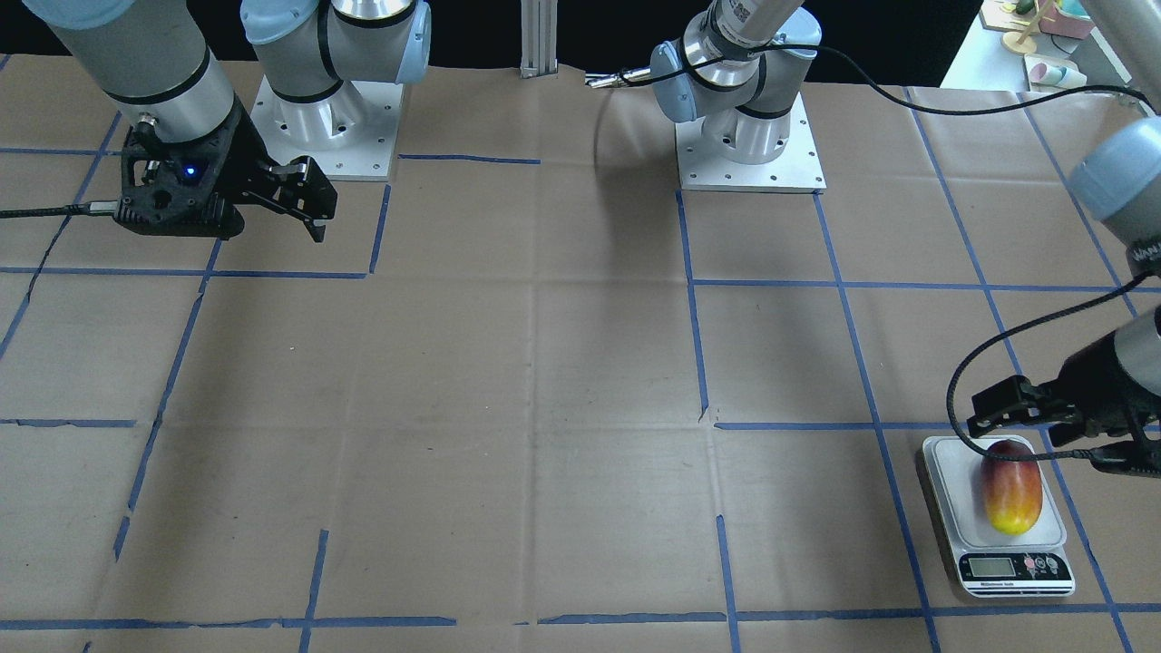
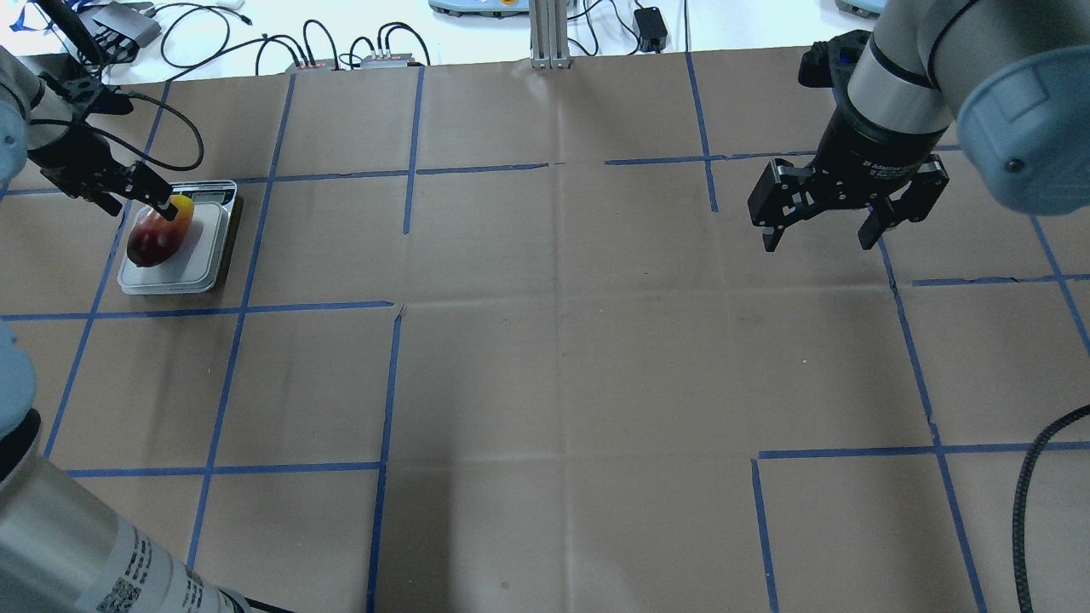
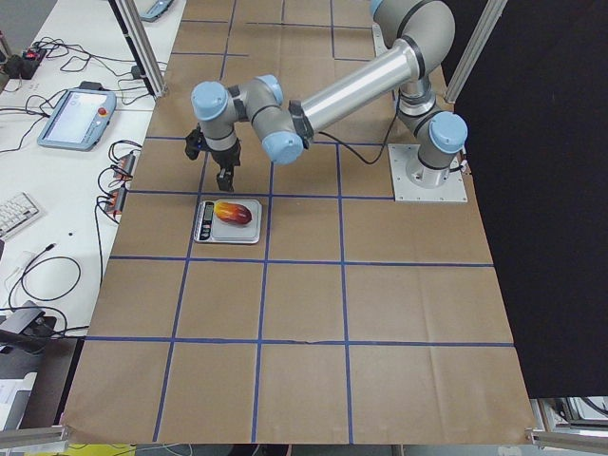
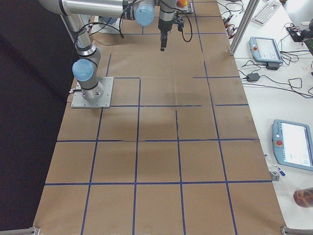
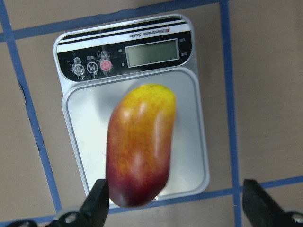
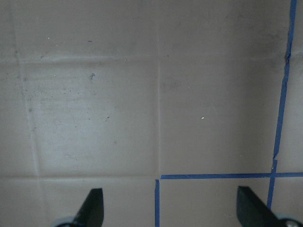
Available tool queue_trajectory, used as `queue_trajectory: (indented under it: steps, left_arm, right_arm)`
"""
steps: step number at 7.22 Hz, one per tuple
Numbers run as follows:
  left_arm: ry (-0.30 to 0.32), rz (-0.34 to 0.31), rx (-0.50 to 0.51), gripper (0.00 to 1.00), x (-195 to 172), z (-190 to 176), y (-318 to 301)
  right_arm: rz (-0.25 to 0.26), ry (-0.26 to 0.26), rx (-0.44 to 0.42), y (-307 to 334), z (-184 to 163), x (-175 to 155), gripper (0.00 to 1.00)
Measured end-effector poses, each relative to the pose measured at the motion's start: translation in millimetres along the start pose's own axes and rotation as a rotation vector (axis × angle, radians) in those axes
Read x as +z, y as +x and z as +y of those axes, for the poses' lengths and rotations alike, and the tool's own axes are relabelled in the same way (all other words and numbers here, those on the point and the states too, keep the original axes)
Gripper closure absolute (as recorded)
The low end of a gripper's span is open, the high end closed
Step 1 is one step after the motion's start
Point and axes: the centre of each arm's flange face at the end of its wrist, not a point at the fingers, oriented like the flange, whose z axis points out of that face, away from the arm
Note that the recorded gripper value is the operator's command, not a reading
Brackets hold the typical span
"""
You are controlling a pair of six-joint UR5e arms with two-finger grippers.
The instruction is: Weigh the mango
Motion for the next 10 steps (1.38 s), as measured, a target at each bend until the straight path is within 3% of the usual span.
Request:
queue_trajectory:
  steps: [2, 4, 6, 10]
  left_arm:
    - [0.009, 0.000, -0.087, 0.01, -47.4, 19.6, 118.1]
    - [0.023, 0.039, -0.066, 0.00, -61.9, 45.3, 208.4]
    - [0.022, 0.048, -0.099, 0.00, -63.7, 55.6, 232.4]
    - [0.034, -0.065, -0.124, 0.00, -74.8, 68.7, 226.0]
  right_arm:
    - [0.000, 0.000, 0.000, 0.0, 0.0, 0.0, 0.00]
    - [0.000, 0.000, 0.000, 0.0, 0.0, 0.0, 0.00]
    - [0.000, 0.000, 0.000, 0.0, 0.0, 0.0, 0.00]
    - [0.000, 0.000, 0.000, 0.0, 0.0, 0.0, 0.00]
